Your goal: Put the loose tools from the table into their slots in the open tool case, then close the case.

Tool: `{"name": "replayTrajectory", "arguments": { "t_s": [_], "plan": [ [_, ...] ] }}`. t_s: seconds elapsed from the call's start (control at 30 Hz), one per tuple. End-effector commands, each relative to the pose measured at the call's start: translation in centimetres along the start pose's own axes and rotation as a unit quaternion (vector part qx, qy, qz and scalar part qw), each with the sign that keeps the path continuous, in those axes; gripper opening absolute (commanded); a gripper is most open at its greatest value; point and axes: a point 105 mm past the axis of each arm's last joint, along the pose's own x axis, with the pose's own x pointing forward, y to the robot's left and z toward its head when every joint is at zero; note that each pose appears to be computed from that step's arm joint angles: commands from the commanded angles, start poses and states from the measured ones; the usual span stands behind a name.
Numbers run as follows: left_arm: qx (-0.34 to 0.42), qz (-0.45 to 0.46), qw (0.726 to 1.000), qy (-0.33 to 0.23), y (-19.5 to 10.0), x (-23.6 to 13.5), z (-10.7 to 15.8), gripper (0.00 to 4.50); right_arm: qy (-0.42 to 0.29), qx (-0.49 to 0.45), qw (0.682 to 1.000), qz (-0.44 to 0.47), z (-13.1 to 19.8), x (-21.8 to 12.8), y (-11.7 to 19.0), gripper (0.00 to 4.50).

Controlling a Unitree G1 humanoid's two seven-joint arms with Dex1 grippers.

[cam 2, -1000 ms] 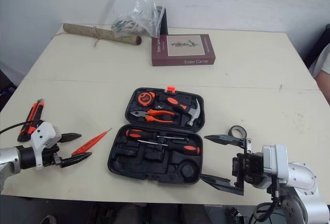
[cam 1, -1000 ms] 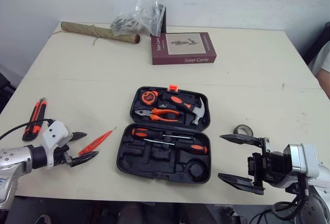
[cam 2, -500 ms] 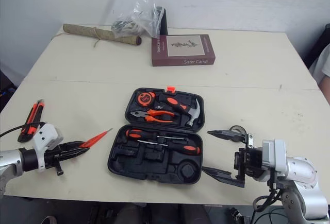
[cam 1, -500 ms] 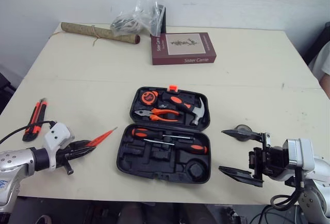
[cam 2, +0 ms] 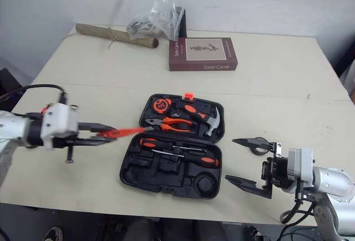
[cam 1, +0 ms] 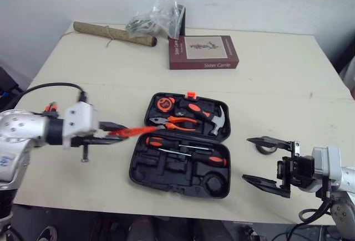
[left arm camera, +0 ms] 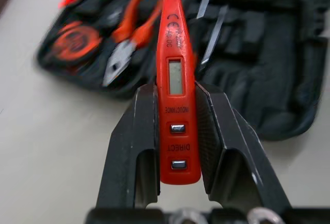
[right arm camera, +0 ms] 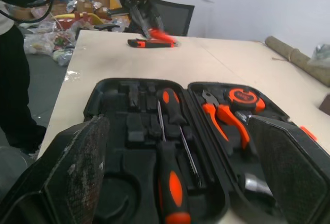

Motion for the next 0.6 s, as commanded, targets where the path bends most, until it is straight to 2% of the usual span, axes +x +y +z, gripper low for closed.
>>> {"name": "replayTrajectory", "arguments": {
  "t_s": [0.03, 0.3, 0.47, 0.6],
  "plan": [
    [0.014, -0.062, 0.996, 0.068, -0.8, 1.8, -0.1, 0.31, 0.014, -0.015, 1.000, 0.000, 0.2, -0.3, -0.3, 4.50],
    [0.014, -0.088, 0.991, 0.099, 0.0, 5.8, 0.2, 0.31, 0.022, -0.006, 1.000, -0.011, 0.3, -0.5, -0.3, 4.50],
    [0.015, -0.121, 0.986, 0.116, -0.8, 6.8, -0.2, 0.31, 0.030, -0.001, 0.999, -0.019, 0.1, -0.6, -0.2, 4.50],
    [0.017, -0.108, 0.984, 0.138, -0.4, 6.9, -0.9, 0.31, 0.031, 0.000, 0.999, -0.023, -0.1, -0.5, -0.3, 4.50]
  ]
}}
